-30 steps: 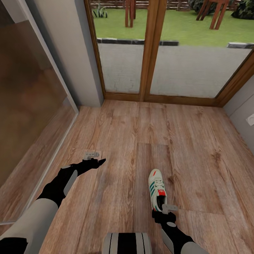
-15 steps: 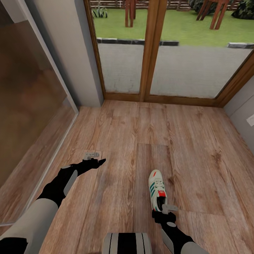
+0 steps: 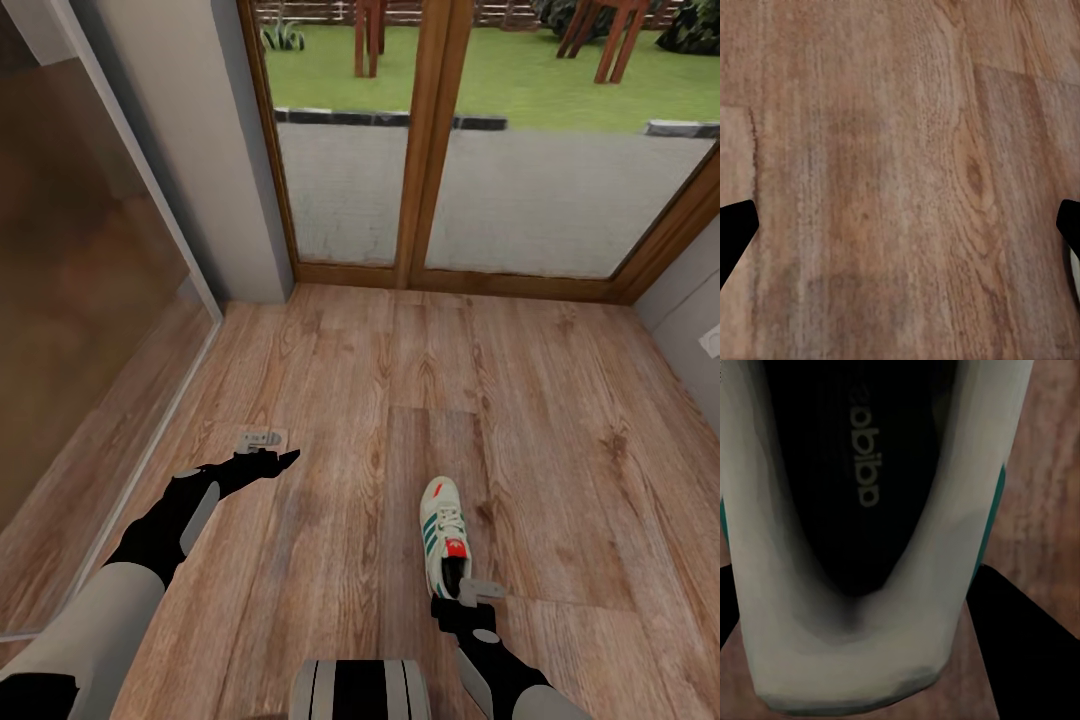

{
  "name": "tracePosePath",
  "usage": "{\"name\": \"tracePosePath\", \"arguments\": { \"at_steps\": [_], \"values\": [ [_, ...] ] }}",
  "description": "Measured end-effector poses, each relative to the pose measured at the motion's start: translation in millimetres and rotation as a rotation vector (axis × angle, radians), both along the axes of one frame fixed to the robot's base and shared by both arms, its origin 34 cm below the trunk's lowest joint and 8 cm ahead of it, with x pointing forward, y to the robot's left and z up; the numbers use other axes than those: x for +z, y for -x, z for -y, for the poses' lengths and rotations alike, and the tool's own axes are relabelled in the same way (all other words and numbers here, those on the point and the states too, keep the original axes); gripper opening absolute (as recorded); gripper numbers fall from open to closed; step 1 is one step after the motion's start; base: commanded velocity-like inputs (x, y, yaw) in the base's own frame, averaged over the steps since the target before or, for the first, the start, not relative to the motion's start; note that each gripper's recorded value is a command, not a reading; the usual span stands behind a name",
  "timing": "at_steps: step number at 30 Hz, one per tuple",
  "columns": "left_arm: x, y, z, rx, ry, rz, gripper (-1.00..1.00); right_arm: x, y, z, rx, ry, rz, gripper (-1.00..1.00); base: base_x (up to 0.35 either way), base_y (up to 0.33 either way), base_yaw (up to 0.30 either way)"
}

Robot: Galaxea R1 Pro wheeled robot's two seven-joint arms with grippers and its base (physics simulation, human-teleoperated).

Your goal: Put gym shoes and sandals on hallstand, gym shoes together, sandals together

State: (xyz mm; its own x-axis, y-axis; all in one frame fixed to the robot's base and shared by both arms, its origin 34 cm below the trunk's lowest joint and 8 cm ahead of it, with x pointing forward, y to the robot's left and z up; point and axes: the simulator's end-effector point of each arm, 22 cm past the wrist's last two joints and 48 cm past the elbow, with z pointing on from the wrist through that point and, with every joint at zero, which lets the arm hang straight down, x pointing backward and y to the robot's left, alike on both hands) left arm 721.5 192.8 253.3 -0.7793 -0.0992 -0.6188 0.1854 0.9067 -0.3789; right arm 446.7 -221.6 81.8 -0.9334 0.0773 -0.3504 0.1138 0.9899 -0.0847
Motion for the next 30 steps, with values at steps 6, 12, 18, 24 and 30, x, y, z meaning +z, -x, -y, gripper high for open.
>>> {"name": "tracePosePath", "arguments": {
  "at_steps": [6, 12, 18, 24, 30],
  "values": [
    [0.0, -0.1, -0.5, 0.001, 0.000, 0.000, 1.00, 0.0, -0.1, 0.1, 0.000, 0.000, 0.000, -1.00, 0.000, 0.000, 0.000],
    [0.0, -0.2, -0.9, 0.002, 0.000, 0.000, 1.00, -0.1, 0.0, -0.4, 0.000, -0.002, 0.000, -1.00, 0.000, 0.000, 0.000],
    [0.0, -0.2, -0.8, 0.001, 0.000, 0.000, 1.00, -0.1, 0.0, -0.5, 0.000, -0.002, 0.000, -1.00, 0.000, 0.000, 0.000],
    [0.0, -0.2, -1.0, 0.002, -0.001, 0.000, 1.00, -0.1, 0.0, -0.6, 0.000, -0.002, 0.000, -1.00, 0.000, 0.000, 0.000],
    [16.4, -6.0, -1.0, 0.002, 0.000, 0.024, 1.00, 9.7, -10.3, -0.6, 0.001, -0.002, 0.025, -1.00, 0.000, 0.000, 0.000]
  ]
}}
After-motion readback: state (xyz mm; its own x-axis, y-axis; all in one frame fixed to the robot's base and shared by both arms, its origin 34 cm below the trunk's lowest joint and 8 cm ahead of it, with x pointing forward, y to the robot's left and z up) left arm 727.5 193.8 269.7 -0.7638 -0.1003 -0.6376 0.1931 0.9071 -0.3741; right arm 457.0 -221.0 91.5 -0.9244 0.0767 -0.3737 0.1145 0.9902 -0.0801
